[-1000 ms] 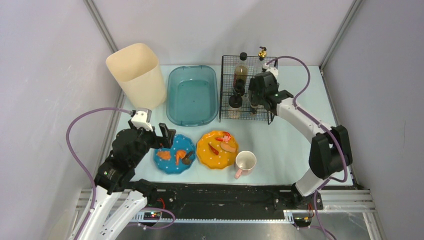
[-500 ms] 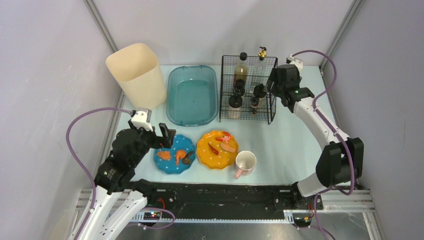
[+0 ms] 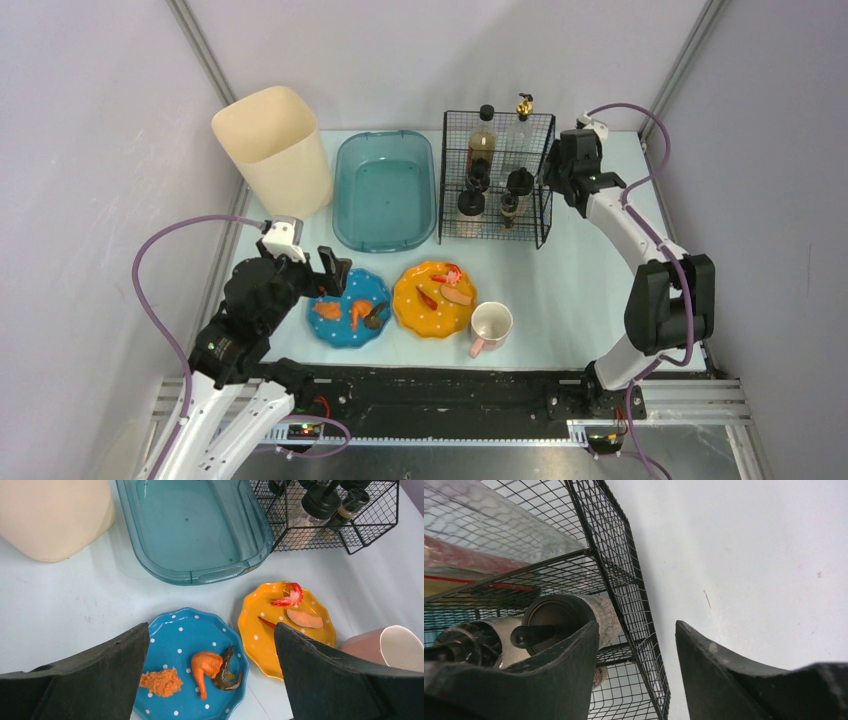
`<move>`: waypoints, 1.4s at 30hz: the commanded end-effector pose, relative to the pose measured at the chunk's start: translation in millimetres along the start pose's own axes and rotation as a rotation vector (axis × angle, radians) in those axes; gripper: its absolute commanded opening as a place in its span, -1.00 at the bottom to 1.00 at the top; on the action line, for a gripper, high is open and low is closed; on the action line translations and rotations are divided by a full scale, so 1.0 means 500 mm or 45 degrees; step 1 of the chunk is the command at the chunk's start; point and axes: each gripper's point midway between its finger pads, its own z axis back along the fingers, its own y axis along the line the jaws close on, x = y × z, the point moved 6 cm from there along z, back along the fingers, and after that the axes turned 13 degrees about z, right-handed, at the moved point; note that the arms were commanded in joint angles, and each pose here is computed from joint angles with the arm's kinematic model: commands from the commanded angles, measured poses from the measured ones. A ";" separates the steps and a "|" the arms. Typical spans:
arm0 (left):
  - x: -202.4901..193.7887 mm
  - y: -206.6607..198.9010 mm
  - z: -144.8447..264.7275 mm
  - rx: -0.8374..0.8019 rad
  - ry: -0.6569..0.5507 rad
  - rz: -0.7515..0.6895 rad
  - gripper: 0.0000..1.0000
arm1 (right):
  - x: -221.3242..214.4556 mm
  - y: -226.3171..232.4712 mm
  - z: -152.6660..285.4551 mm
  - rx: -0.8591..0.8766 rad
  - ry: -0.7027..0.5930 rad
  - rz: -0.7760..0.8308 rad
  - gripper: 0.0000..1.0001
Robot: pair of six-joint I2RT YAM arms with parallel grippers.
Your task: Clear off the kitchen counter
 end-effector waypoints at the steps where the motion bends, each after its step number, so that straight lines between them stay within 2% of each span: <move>1: 0.005 0.000 -0.003 -0.002 -0.011 -0.010 0.97 | 0.036 0.009 -0.020 0.039 -0.072 -0.014 0.17; 19: 0.003 0.001 -0.007 0.010 -0.001 -0.013 0.97 | 0.051 0.011 -0.111 -0.007 -0.004 0.040 -0.52; 24: 0.002 0.002 -0.008 0.012 0.002 -0.013 0.97 | 0.045 0.012 -0.126 -0.011 0.022 0.036 -0.85; 27: 0.003 0.002 -0.007 0.012 0.000 -0.013 0.97 | 0.041 0.008 -0.133 -0.027 0.033 0.034 -0.98; 42: 0.004 0.001 -0.004 0.004 -0.010 -0.010 0.97 | 0.047 -0.110 -0.114 -0.282 0.009 -0.102 -1.00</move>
